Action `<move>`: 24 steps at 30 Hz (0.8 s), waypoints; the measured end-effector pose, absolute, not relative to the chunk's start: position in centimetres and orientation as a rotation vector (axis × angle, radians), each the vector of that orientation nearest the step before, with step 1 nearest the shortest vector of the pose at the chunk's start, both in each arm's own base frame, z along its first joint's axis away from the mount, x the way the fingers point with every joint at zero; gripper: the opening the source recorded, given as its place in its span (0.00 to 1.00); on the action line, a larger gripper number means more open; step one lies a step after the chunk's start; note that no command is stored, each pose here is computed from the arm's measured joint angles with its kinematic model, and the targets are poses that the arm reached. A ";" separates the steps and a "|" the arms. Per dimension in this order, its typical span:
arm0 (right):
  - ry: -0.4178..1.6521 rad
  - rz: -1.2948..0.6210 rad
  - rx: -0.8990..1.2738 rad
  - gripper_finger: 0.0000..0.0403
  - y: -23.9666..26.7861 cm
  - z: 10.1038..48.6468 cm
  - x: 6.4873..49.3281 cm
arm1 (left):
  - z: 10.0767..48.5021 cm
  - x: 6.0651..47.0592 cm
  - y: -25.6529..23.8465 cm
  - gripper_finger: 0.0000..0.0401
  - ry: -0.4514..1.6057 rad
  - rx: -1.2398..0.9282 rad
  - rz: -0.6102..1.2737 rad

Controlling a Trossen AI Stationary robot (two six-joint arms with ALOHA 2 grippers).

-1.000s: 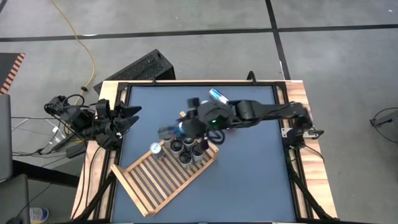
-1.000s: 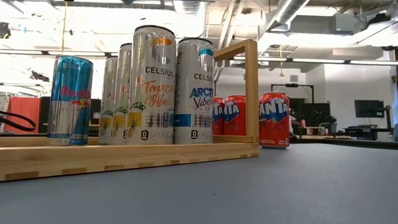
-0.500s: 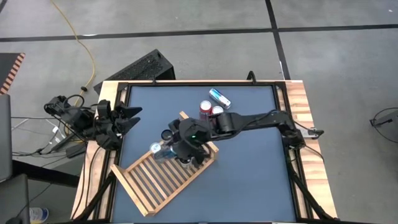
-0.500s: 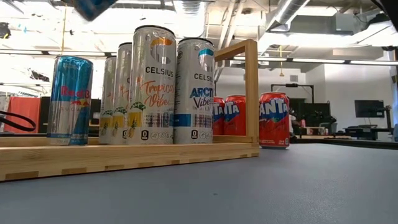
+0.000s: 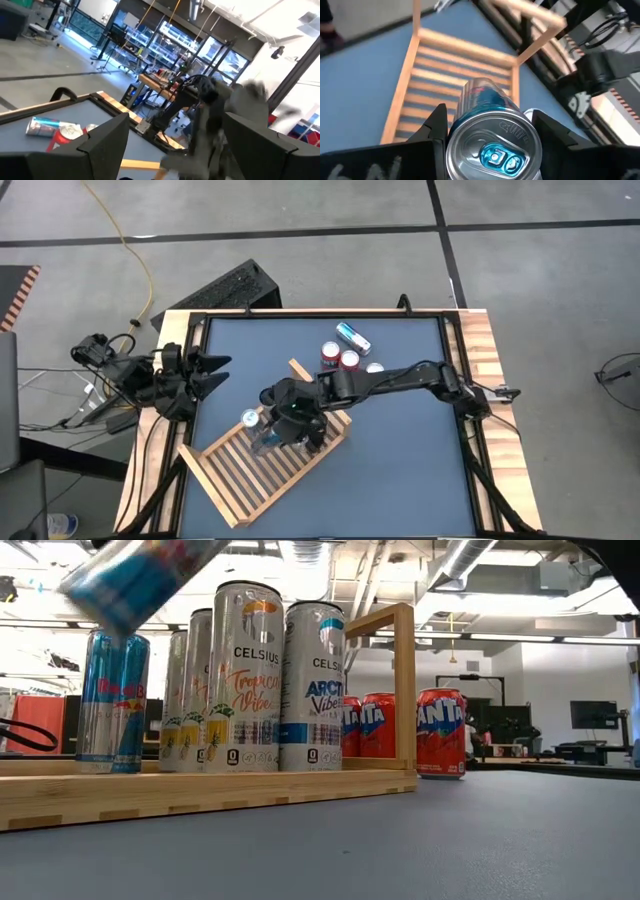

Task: Place canned beverage on shelf
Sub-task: Put the bottom blue soda can on the shelf aligned with the other blue soda can

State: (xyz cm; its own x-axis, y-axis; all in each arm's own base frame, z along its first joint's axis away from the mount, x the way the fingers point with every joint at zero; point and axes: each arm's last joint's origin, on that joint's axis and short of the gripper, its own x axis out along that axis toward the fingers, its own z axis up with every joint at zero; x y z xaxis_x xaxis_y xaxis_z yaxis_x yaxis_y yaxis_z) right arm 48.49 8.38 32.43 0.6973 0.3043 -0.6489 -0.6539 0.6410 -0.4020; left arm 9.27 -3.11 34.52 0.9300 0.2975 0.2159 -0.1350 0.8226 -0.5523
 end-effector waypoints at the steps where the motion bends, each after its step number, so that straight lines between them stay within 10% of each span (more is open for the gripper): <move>1: 0.589 0.588 -0.693 0.44 8.7 31.6 48.8 | 34.5 9.3 -3.1 0.77 -0.298 -0.564 0.234; 24: 0.747 0.615 -0.911 0.44 12.9 28.7 48.7 | 33.7 9.5 -3.2 0.77 -0.238 -0.584 0.230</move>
State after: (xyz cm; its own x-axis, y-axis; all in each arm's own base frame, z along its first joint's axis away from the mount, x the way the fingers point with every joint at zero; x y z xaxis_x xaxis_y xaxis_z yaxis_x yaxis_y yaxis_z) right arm 48.67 12.95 28.70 0.5970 0.1559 -0.7870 -0.7421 0.4800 -0.4678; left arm 9.47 -3.25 33.72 0.9471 0.2805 0.1558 -0.1466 0.8101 -0.5676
